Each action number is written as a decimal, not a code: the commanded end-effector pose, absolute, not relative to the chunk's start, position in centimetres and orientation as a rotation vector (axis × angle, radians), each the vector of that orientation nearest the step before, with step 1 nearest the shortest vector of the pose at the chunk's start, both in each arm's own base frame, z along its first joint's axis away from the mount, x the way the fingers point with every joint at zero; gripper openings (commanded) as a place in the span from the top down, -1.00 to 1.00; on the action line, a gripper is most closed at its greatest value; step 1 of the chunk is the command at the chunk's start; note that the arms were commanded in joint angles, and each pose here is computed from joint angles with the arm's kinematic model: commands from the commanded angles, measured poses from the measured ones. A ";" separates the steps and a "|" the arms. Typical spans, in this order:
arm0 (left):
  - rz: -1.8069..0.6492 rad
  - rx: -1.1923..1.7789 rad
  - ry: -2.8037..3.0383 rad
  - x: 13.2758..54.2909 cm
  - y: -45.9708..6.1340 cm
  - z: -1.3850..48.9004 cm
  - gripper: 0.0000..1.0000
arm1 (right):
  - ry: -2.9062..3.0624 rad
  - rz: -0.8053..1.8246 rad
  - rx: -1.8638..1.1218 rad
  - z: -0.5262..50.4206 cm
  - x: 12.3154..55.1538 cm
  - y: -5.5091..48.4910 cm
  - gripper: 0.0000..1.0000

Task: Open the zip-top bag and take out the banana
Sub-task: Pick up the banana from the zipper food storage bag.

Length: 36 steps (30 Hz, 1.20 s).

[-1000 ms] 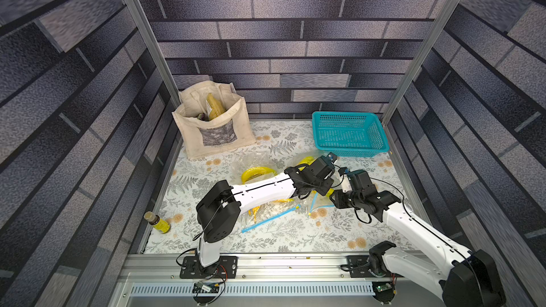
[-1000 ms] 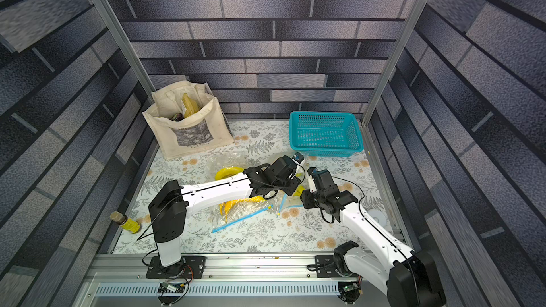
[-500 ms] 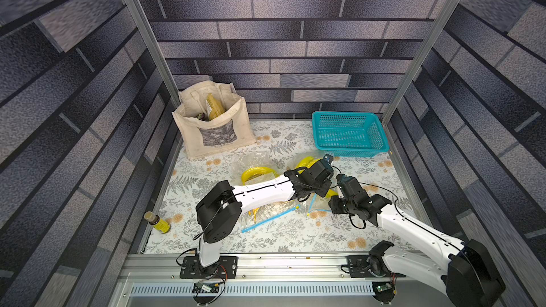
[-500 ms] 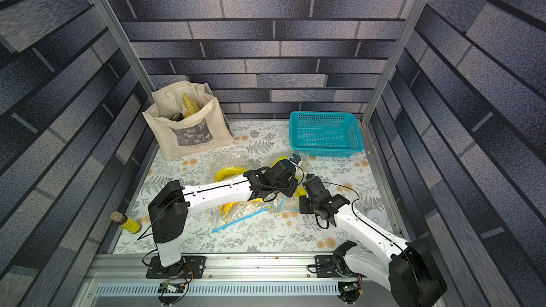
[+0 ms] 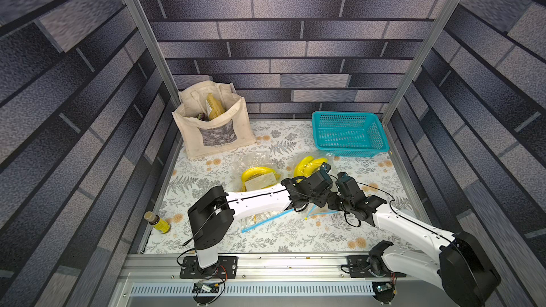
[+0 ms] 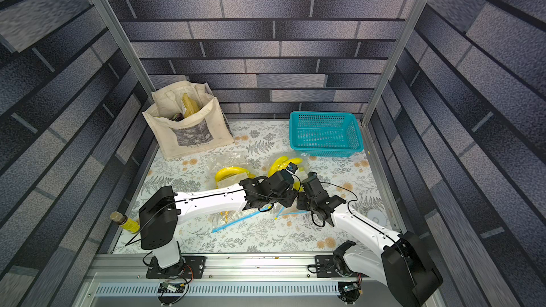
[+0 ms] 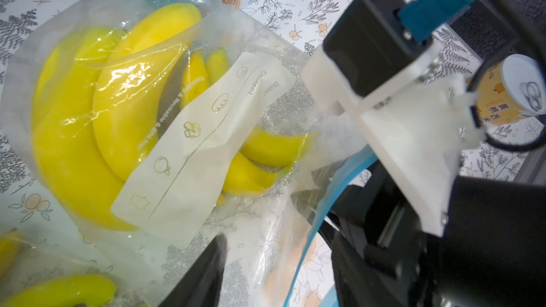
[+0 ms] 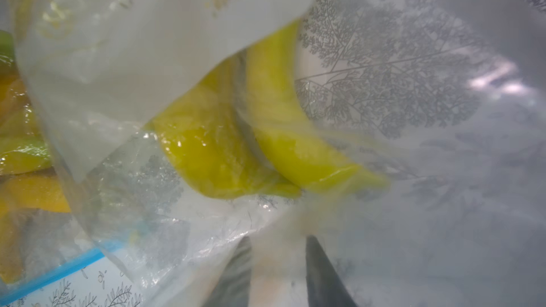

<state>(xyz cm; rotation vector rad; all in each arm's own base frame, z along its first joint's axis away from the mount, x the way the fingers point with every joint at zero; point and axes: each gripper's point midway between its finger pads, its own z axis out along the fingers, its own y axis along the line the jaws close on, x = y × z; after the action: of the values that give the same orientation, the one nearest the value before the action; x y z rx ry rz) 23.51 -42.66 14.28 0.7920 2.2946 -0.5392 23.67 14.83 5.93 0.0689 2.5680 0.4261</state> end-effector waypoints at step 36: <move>-0.434 0.880 2.393 20.4 -38.9 7.8 0.09 | 2.444 0.472 0.077 9.2 24.4 14.9 0.33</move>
<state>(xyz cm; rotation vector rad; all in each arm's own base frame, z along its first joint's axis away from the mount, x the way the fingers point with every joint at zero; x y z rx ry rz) 20.57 -38.66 8.90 0.8639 2.3650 -0.4215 24.45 15.14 9.63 0.0843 2.4261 0.4987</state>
